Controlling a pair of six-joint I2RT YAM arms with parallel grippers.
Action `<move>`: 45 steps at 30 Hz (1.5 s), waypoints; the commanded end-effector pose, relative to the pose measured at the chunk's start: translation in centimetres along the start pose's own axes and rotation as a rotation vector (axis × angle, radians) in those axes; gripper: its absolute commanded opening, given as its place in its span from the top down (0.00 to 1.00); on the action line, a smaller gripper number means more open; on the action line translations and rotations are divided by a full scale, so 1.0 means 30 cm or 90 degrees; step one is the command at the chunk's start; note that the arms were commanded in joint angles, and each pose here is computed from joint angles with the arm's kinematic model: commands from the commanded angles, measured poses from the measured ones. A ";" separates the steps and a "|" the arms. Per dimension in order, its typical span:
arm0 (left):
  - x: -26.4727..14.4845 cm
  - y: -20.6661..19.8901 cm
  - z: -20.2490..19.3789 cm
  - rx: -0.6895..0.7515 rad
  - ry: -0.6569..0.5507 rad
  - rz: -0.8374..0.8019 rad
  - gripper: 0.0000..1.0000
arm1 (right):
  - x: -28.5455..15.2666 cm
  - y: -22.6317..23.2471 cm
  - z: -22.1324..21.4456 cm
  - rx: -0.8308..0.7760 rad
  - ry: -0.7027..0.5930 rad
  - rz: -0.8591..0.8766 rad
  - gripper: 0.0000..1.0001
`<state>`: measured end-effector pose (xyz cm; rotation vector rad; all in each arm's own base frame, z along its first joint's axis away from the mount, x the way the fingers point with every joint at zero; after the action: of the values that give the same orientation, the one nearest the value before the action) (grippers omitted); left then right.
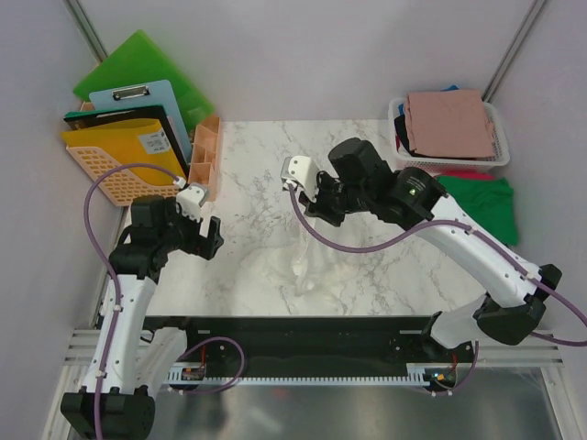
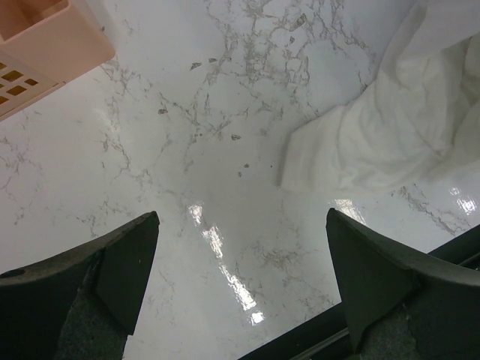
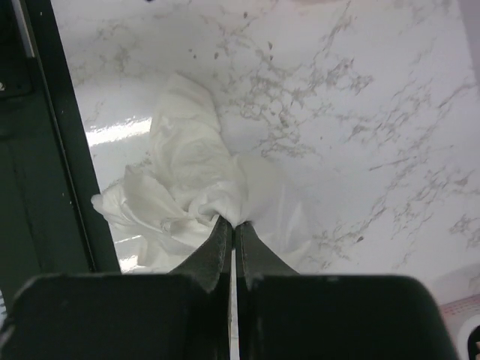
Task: Fold and stack the t-shirts
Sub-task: Move the tshirt to the center of the board
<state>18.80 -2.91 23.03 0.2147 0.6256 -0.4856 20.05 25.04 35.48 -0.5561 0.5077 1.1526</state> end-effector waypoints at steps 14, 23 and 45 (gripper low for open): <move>0.000 0.011 0.012 0.016 -0.018 0.002 0.00 | -0.527 -0.302 0.100 -0.073 -0.224 -0.485 1.00; -0.005 0.003 0.018 0.016 -0.025 -0.008 0.00 | -0.670 -0.292 -0.166 -0.046 -0.056 -0.709 0.97; 0.142 -0.134 0.162 -0.112 0.065 -0.471 0.00 | -0.472 -0.183 -0.571 0.040 0.075 -0.681 0.14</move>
<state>22.88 -7.18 21.78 -0.0514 0.8605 -0.8798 19.04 2.20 32.05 -0.7658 0.3021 0.0928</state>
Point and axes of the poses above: each gripper's point midway between its finger pads, its own x axis out along the fingers, its own y axis along the line the jaws close on, z = x × y, the point moved 7 cm from there along -x, back along the fingers, and after that the axes turned 3 degrees about x, right-handed, at the moved point
